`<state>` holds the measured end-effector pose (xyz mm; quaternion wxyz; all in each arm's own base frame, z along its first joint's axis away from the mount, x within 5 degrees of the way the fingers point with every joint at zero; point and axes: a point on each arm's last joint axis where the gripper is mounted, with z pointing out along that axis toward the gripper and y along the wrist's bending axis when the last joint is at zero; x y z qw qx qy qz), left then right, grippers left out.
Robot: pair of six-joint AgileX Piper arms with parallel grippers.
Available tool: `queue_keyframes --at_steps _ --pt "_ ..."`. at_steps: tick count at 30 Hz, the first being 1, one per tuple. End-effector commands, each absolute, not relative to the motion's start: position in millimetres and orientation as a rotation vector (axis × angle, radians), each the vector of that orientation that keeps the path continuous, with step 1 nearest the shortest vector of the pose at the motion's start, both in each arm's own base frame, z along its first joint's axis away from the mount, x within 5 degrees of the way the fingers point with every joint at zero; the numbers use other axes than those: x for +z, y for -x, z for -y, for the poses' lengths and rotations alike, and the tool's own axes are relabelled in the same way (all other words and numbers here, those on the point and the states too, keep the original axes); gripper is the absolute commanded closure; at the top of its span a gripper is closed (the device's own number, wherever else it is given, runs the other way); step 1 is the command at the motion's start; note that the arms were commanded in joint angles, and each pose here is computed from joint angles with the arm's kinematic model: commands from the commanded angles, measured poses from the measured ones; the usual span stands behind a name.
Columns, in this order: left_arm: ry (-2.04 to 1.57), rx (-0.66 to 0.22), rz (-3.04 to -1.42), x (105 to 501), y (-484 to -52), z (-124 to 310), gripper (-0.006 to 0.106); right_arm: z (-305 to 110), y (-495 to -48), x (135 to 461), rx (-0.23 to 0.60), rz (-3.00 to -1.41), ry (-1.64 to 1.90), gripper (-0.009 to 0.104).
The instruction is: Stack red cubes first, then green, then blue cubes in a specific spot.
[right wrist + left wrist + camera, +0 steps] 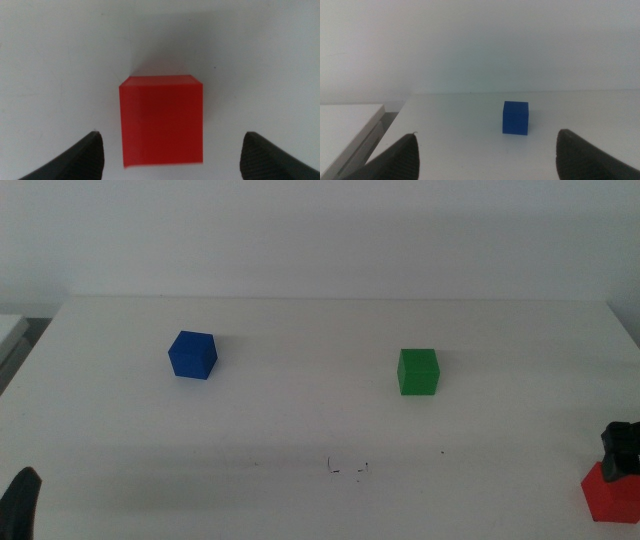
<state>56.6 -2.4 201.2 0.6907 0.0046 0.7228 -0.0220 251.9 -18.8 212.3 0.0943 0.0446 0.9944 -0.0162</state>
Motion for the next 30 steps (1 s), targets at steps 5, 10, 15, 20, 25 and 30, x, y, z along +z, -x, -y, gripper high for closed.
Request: queue_keyframes --at_steps 5,10,15,20,25,30 --pt "-0.002 -0.055 -1.6 202.7 -56.4 2.3 0.007 20.7 -257.1 202.4 -0.05 -2.913 -0.138 0.011" --pt "-0.002 -0.055 -1.6 202.7 -56.4 2.3 0.007 20.9 -260.5 195.3 -0.049 -2.927 -0.141 0.013" --pt "-0.002 -0.055 -1.6 202.7 -56.4 2.3 0.007 20.8 -264.1 186.1 -0.048 -2.951 -0.139 0.017" --pt "-0.002 -0.055 -1.6 202.7 -56.4 2.3 0.007 20.8 -267.1 178.0 -0.045 -2.969 -0.141 0.018" --pt "-0.004 -0.053 -1.599 202.7 -56.4 2.3 0.007 20.9 -268.8 170.6 -0.044 -2.993 -0.142 0.023" --pt "-0.002 -0.055 -1.6 202.7 -56.4 2.3 0.007 21.0 -269.4 166.9 -0.044 -3.007 -0.142 0.031"
